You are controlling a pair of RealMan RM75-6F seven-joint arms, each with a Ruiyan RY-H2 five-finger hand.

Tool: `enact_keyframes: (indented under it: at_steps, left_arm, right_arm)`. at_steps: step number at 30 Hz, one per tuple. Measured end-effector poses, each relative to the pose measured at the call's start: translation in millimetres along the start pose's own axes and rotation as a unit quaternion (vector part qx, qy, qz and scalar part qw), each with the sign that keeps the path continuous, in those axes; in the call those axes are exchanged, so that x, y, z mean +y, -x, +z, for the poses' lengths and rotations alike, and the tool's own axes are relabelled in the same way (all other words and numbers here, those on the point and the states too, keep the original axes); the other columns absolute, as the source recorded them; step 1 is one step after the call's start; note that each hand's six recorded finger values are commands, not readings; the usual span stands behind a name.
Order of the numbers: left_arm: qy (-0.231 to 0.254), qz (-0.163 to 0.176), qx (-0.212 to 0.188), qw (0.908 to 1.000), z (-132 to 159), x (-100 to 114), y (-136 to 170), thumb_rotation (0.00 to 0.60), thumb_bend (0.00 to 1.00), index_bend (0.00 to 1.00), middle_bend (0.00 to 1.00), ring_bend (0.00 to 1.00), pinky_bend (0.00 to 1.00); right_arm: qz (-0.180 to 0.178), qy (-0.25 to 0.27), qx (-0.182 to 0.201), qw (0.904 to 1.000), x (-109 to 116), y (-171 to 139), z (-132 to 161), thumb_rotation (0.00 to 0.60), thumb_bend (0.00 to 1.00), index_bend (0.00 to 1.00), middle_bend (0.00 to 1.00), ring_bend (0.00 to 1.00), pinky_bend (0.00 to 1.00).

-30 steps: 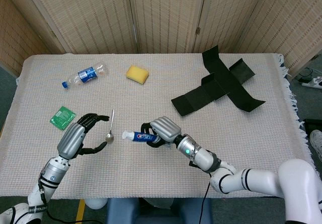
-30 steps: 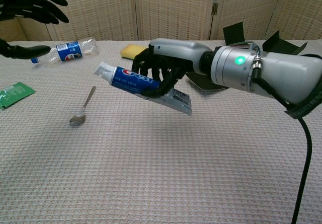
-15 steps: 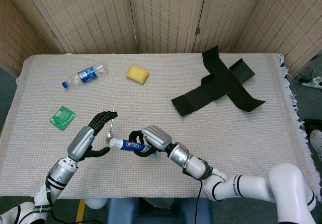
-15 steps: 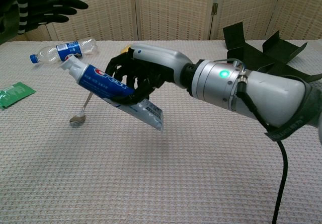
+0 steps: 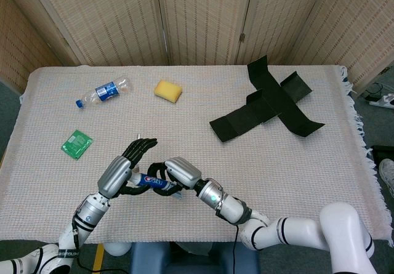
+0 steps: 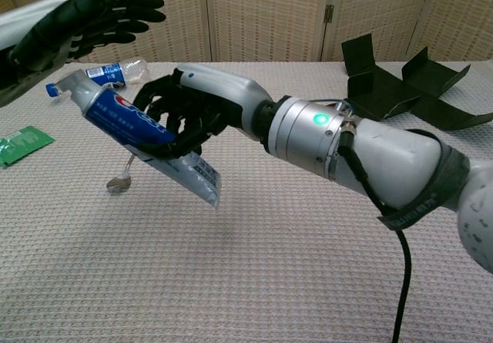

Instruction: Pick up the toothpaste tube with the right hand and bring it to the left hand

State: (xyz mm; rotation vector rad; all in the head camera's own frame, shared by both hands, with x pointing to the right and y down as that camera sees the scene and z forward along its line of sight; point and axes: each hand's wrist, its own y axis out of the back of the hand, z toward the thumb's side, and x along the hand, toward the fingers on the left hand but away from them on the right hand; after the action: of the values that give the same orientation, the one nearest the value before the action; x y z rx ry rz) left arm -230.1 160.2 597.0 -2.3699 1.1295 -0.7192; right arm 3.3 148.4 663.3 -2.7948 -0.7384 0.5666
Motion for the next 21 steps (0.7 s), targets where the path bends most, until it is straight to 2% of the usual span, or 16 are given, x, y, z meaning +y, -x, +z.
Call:
enact_keyframes:
  at_steps: [9,21]
  left_arm:
    - [-0.013,0.032,-0.005,0.9994,-2.6,2.0,-2.0,0.052,0.15,0.07,0.08,0.02,0.0]
    - [-0.006,0.037,-0.013,0.9992,1.1,-6.8,-5.1,0.053,0.15,0.07,0.08,0.02,0.0]
  right_arm:
    - [-0.01,0.025,0.004,0.9996,1.0,1.0,3.4,0.6,0.74,0.78,0.67,0.73,0.67]
    - [-0.027,0.056,0.004,0.9981,-6.0,8.8,9.0,0.6,0.75,0.79,0.68,0.75,0.68]
